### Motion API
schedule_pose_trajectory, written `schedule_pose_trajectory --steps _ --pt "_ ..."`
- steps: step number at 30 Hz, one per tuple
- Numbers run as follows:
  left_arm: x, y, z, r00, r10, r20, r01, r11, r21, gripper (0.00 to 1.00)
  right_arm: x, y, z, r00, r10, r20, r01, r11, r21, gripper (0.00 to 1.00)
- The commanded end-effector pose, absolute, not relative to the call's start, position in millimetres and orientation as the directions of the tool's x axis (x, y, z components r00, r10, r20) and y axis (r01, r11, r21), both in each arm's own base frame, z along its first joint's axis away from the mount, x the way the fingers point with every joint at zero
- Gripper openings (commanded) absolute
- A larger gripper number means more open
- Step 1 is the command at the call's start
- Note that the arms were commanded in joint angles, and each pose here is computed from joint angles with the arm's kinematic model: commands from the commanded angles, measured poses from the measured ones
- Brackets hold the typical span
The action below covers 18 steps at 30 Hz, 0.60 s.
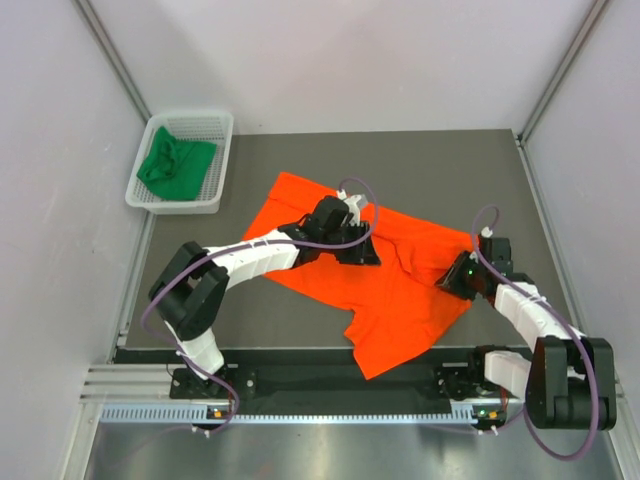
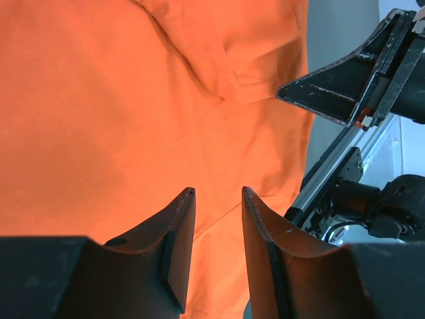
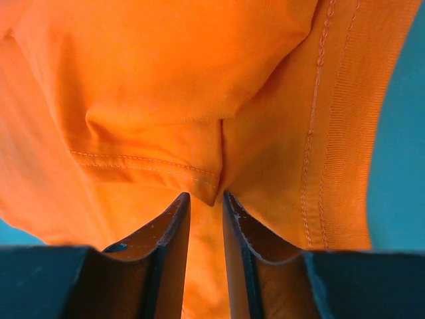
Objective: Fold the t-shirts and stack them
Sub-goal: Fold the tshirt
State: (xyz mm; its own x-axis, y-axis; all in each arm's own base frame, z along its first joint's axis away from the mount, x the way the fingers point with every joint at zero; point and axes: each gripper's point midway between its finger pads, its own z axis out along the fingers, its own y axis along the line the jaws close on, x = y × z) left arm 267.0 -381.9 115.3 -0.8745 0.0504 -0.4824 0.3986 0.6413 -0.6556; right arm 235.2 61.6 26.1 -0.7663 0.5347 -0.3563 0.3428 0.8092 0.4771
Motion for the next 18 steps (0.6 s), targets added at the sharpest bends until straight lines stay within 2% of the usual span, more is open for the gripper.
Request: schedule_pose_trajectory --steps 1,3,15,18 --pt "273 -390 143 -0.844 0.017 -0.536 0.444 0.584 -0.680 0.39 249 60 44 -0.721 0.543 -0.430 0.316 0.810 0.494 0.26" --pt "277 -389 148 -0.828 0.014 -0.561 0.462 0.585 -0.667 0.39 251 58 46 -0.714 0.543 -0.441 0.319 0.814 0.486 0.26" --pt "276 -386 151 -0.829 0.027 -0.559 0.462 0.597 -0.656 0.39 254 63 31 -0.727 0.555 -0.404 0.330 0.799 0.503 0.25" --pt "277 -387 152 -0.828 0.028 -0.561 0.465 0.595 -0.656 0.39 255 63 33 -0.730 0.553 -0.401 0.330 0.800 0.501 0.15"
